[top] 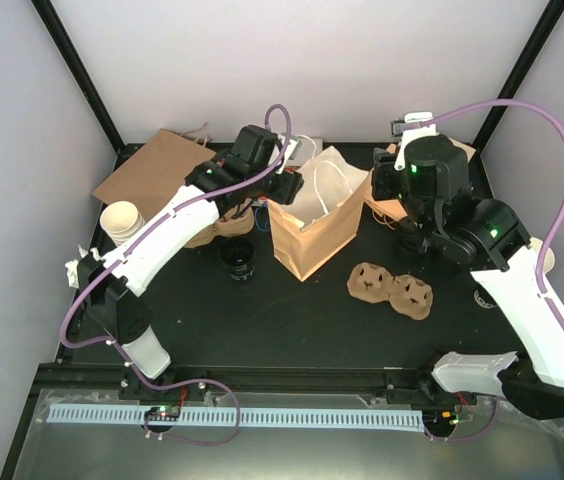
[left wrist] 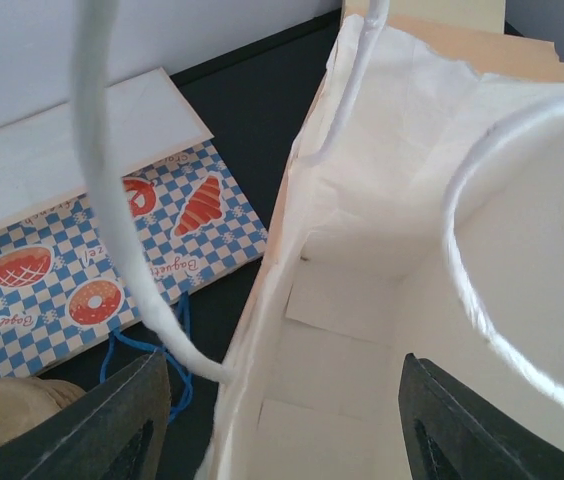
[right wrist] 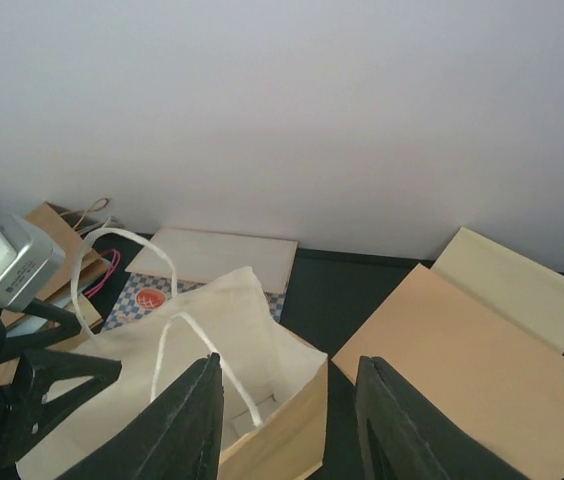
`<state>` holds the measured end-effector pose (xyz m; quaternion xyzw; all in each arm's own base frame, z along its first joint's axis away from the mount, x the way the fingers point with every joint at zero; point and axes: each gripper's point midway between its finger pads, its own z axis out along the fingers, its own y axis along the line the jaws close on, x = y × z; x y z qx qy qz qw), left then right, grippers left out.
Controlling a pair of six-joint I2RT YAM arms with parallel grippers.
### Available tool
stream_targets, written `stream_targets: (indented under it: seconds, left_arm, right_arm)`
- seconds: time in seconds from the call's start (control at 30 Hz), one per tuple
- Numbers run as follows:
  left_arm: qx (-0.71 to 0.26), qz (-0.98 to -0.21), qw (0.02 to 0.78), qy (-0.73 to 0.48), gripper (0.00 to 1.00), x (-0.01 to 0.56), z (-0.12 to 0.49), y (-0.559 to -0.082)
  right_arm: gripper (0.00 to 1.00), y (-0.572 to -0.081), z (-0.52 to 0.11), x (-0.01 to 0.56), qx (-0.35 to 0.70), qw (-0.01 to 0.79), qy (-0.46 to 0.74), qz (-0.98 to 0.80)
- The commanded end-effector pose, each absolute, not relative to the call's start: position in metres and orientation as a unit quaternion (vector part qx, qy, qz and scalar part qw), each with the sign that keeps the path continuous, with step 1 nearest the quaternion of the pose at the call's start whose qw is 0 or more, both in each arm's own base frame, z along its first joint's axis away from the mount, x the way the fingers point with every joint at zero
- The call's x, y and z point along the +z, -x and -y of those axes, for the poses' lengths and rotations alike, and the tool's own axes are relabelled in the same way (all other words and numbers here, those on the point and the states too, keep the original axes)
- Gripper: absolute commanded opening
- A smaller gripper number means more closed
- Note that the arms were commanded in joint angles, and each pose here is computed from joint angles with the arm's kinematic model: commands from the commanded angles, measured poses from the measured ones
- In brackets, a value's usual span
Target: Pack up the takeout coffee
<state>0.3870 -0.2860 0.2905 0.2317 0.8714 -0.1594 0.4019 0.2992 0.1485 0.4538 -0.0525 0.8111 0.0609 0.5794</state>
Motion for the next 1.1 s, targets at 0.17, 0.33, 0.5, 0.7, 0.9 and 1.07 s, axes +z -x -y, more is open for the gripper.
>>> stream_targets:
  seconds: [0.17,0.33,0.5,0.7,0.9,1.07]
  left_arm:
    - [-0.154,-0.86,0.423,-0.239,0.63,0.306,0.281,-0.387]
    - [-0.151,-0.857,0.433,-0.235,0.63,0.318,0.274,-0.382]
    - [-0.163,-0.846,0.455,-0.224,0.65,0.343,0.265,-0.37]
    - [-0.186,-0.824,0.493,-0.211,0.67,0.374,0.246,-0.341]
    - [-0.21,-0.813,0.507,-0.195,0.68,0.387,0.222,-0.305]
    - [-0.223,-0.813,0.507,-0.181,0.68,0.38,0.203,-0.278]
  right_arm:
    - [0.42,-0.272,-0.156,0.412,0.119,0.529,0.084,-0.836]
    - [0.46,-0.249,-0.161,0.37,0.153,0.474,0.102,-0.861]
    - [0.5,-0.227,-0.171,0.319,0.195,0.409,0.117,-0.884]
    - [0.51,-0.217,-0.175,0.267,0.205,0.353,0.103,-0.907]
    - [0.54,-0.226,-0.175,0.214,0.158,0.299,0.081,-0.938]
    - [0.57,-0.237,-0.17,0.181,0.124,0.287,0.041,-0.949]
